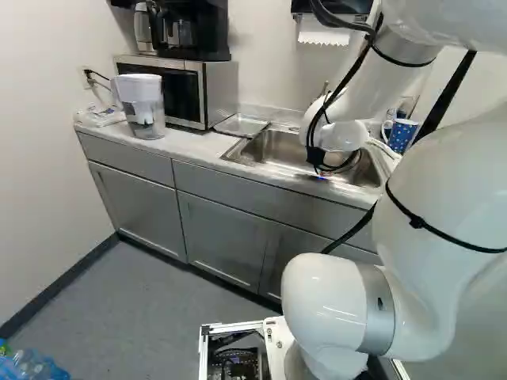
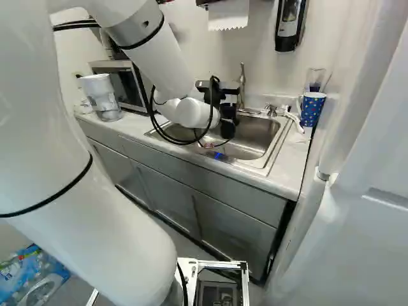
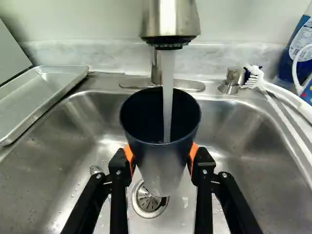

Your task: Rinse the cup and place it in the tray

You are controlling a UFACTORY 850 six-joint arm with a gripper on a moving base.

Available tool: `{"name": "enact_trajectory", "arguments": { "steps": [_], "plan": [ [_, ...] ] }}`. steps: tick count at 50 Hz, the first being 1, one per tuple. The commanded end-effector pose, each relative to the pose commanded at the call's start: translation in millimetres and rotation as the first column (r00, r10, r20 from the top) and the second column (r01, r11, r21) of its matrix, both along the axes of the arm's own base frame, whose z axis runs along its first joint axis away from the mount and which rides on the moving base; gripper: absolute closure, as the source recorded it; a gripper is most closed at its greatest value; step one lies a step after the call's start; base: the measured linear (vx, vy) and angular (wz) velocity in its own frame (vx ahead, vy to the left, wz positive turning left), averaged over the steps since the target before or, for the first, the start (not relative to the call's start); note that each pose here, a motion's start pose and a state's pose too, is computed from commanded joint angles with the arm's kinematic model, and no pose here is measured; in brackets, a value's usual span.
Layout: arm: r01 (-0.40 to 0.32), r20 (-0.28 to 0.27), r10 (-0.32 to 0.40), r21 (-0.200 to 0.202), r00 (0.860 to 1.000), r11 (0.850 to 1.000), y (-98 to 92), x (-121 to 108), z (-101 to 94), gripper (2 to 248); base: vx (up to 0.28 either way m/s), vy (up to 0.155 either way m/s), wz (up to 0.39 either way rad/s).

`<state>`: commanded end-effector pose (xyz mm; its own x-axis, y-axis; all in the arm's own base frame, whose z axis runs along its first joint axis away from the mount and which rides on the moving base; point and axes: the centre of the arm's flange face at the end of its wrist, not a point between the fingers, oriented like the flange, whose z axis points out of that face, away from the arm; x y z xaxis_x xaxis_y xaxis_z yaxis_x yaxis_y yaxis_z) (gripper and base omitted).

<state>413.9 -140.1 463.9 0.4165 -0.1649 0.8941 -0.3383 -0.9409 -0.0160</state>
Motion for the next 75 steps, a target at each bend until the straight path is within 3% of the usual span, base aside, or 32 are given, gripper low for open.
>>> {"name": "enact_trajectory", "arguments": {
  "steps": [75],
  "plan": [
    [0.000, 0.000, 0.000, 0.000, 1.000, 1.000, 0.0, 0.0, 0.0, 126, 0.000, 0.000, 0.000]
  ]
}}
